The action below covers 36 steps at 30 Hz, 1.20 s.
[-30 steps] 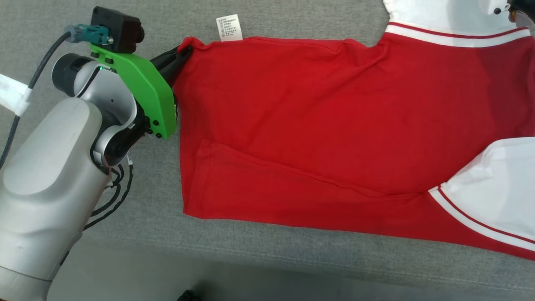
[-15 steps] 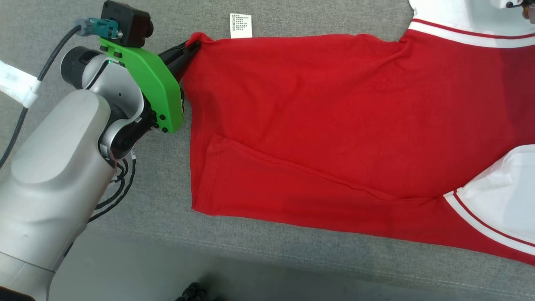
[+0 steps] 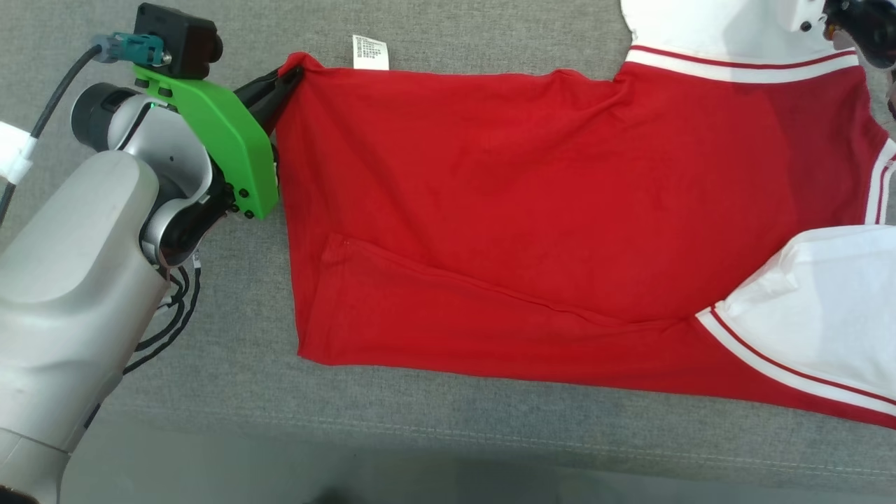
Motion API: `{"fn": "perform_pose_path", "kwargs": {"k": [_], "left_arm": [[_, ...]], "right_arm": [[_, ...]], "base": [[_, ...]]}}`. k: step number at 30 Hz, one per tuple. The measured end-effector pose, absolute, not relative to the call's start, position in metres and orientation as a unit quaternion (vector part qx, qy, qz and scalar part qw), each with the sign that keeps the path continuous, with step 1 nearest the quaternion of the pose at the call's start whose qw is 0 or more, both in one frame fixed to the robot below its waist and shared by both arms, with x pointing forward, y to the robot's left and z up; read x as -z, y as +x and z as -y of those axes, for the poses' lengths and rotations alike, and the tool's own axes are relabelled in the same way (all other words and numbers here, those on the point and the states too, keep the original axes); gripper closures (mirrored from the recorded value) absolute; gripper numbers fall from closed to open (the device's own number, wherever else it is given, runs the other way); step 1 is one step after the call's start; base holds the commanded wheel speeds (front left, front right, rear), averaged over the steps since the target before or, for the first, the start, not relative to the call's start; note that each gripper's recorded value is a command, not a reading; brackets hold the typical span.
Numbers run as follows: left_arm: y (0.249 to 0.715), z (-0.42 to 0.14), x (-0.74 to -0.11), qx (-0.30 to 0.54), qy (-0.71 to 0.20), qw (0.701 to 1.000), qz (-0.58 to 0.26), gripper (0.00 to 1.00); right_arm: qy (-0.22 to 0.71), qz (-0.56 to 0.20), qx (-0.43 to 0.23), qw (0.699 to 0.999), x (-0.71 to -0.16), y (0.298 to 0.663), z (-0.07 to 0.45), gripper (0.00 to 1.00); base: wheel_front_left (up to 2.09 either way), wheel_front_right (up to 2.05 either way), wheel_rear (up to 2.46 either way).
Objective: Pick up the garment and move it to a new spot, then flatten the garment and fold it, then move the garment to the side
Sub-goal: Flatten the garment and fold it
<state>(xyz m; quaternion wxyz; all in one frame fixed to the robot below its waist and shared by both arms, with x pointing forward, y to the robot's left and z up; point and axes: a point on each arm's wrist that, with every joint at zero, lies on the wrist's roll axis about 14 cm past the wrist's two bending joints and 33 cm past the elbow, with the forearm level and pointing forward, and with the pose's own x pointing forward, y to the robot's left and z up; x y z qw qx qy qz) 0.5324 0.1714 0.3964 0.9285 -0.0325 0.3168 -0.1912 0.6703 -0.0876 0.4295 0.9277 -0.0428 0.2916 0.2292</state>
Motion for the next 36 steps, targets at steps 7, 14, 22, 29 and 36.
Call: {"fn": "perform_pose_path", "kwargs": {"k": [7,14,22,29,36], "left_arm": [[0.529,-0.171,-0.409,0.193,-0.039,0.932,-0.304,1.0],[0.516,-0.172,-0.415,0.193,-0.05,0.934,-0.297,1.0],[0.502,-0.16,-0.432,0.205,-0.083,0.943,-0.249,1.0],[0.48,-0.15,-0.436,0.213,-0.099,0.946,-0.222,1.0],[0.466,-0.148,-0.439,0.195,-0.136,0.954,-0.181,1.0]], "right_arm": [[-0.024,-0.256,-0.23,0.939,-0.451,0.654,0.097,1.0],[-0.003,-0.212,-0.237,0.948,-0.476,0.63,0.106,1.0],[0.007,-0.169,-0.239,0.956,-0.497,0.593,0.134,1.0],[0.014,-0.166,-0.245,0.955,-0.491,0.557,0.149,1.0],[0.032,-0.164,-0.254,0.953,-0.481,0.532,0.15,1.0]], "base": [[0.0,0.0,0.0],[0.0,0.0,0.0],[0.0,0.0,0.0],[0.0,0.0,0.0],[0.0,0.0,0.0]]}}
